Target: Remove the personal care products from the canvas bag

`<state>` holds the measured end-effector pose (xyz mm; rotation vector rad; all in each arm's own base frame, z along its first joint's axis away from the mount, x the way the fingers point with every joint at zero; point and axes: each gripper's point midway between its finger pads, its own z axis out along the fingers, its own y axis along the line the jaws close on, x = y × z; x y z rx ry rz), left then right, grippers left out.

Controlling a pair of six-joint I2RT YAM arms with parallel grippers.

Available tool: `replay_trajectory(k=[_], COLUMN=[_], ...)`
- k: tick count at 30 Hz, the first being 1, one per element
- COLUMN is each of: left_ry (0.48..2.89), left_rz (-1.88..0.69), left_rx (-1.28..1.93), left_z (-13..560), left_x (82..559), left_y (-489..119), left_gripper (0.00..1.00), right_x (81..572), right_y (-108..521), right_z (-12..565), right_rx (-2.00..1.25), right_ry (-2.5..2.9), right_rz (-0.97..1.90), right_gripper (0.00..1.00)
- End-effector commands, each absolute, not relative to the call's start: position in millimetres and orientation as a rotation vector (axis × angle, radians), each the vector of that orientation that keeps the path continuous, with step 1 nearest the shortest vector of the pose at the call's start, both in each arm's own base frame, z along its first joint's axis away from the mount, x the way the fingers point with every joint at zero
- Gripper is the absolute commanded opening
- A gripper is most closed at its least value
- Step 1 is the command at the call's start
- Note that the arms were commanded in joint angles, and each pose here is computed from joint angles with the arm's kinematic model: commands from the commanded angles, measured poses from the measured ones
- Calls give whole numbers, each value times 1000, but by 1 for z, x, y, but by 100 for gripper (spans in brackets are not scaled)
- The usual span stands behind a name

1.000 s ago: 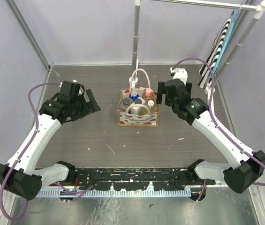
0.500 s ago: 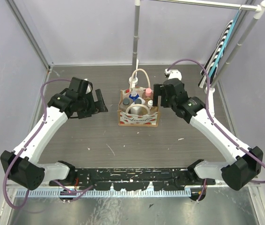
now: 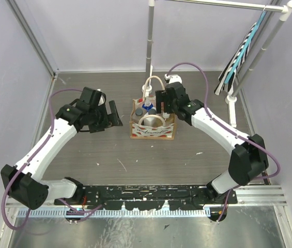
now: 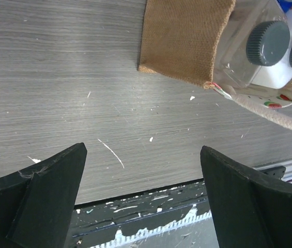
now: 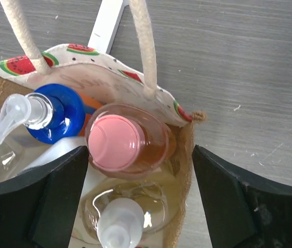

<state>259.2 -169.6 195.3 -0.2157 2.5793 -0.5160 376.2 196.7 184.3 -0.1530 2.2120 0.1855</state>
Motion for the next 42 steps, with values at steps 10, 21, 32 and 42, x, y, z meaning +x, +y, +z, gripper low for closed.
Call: replay_trajectory(k=[10, 21, 32, 42], left_ry=[2614, 2714, 2646, 2642], left_rz=[-441, 4, -25, -39], left_rx=[-178, -254, -311, -300], left_z=[176, 150, 153, 153], left_x=[263, 256, 259, 257], left_y=[-185, -146, -145, -145], left_gripper=[99, 99, 99, 99], right_x=[416, 413, 409, 404], right_y=[216, 218, 212, 213], right_z=[243, 258, 237, 215], right_rx=[-128, -154, -157, -161], right_ry=[2003, 2005, 2053, 2134], right_rz=[237, 254, 204, 202], right_gripper=[51, 28, 38, 42])
